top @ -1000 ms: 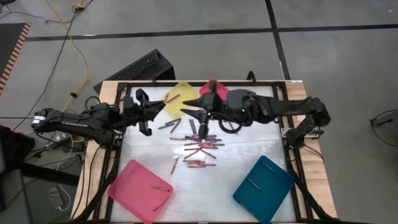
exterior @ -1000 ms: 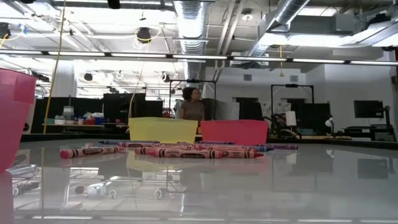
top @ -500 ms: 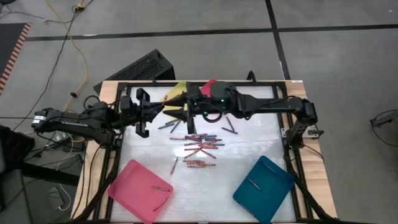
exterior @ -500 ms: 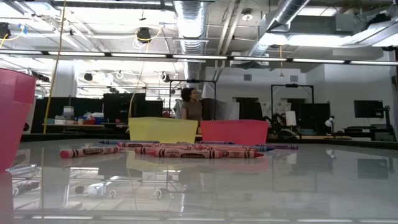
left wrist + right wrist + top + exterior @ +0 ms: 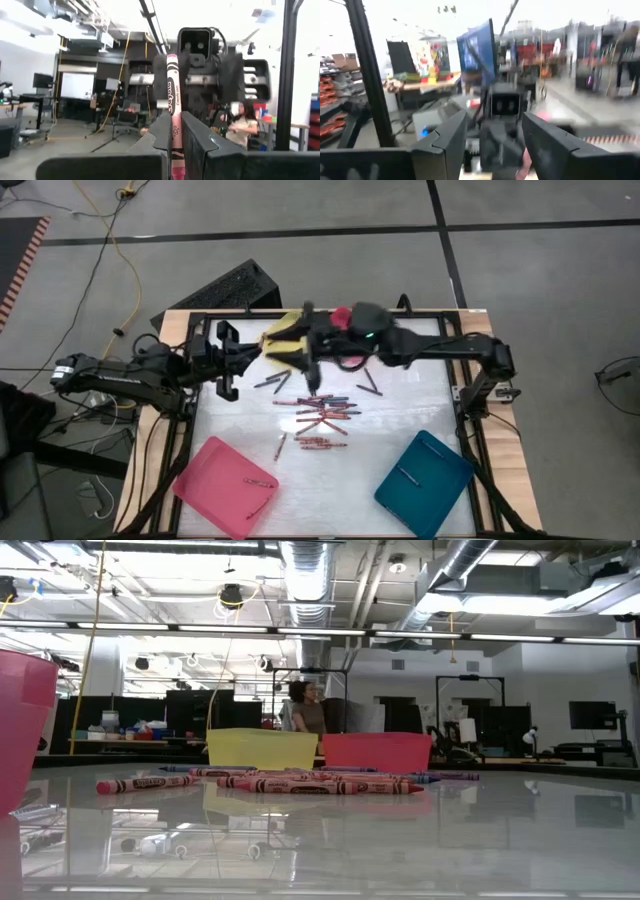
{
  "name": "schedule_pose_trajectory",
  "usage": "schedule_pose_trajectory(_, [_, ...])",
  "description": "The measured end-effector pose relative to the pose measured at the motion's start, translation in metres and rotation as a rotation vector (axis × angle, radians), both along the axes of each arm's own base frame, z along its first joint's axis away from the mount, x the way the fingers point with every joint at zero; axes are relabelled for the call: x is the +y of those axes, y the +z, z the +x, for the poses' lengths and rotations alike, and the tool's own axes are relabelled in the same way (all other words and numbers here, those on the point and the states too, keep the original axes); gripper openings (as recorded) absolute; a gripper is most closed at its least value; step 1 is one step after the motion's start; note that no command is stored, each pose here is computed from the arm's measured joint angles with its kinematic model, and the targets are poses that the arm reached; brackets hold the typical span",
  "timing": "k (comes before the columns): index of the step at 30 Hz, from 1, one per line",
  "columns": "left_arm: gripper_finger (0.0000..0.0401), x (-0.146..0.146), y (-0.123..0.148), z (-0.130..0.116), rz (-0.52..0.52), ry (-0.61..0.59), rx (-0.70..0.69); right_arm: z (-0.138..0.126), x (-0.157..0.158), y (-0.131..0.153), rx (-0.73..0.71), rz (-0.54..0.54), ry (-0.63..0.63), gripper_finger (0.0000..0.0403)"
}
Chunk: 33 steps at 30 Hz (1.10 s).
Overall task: Sort crayons
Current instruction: Put the pink crayon into the red bin
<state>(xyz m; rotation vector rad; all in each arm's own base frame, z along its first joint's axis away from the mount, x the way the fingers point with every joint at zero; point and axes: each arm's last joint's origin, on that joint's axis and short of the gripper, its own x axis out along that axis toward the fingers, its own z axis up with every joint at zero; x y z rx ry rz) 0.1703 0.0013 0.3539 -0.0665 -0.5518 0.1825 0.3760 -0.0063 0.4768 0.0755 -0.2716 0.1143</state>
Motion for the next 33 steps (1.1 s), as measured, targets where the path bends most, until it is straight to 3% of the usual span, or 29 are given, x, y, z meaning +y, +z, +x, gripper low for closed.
schedule_pose_trajectory(5, [0.0009,-0.001,0.004,-0.003,0.022,-0.013,-0.049,-0.016,-0.009,0.013,-0.022,-0.035,-0.154,0.0205])
schedule_pose_trajectory(9, [0.0009,-0.001,0.006,-0.003,0.051,-0.023,-0.069,-0.007,-0.018,0.005,-0.001,0.006,-0.165,0.0207])
schedule_pose_trajectory(17, [0.0009,-0.002,0.001,0.004,0.053,-0.025,-0.042,0.019,-0.024,-0.015,-0.005,0.063,-0.084,0.0209])
schedule_pose_trajectory(27, [0.0009,-0.002,-0.002,0.009,0.061,-0.033,-0.019,0.017,-0.019,-0.014,0.006,0.072,-0.004,0.021])
schedule_pose_trajectory(33, [0.0009,-0.001,0.006,0.004,0.051,-0.018,-0.112,0.014,-0.016,-0.012,0.018,0.084,0.074,0.021])
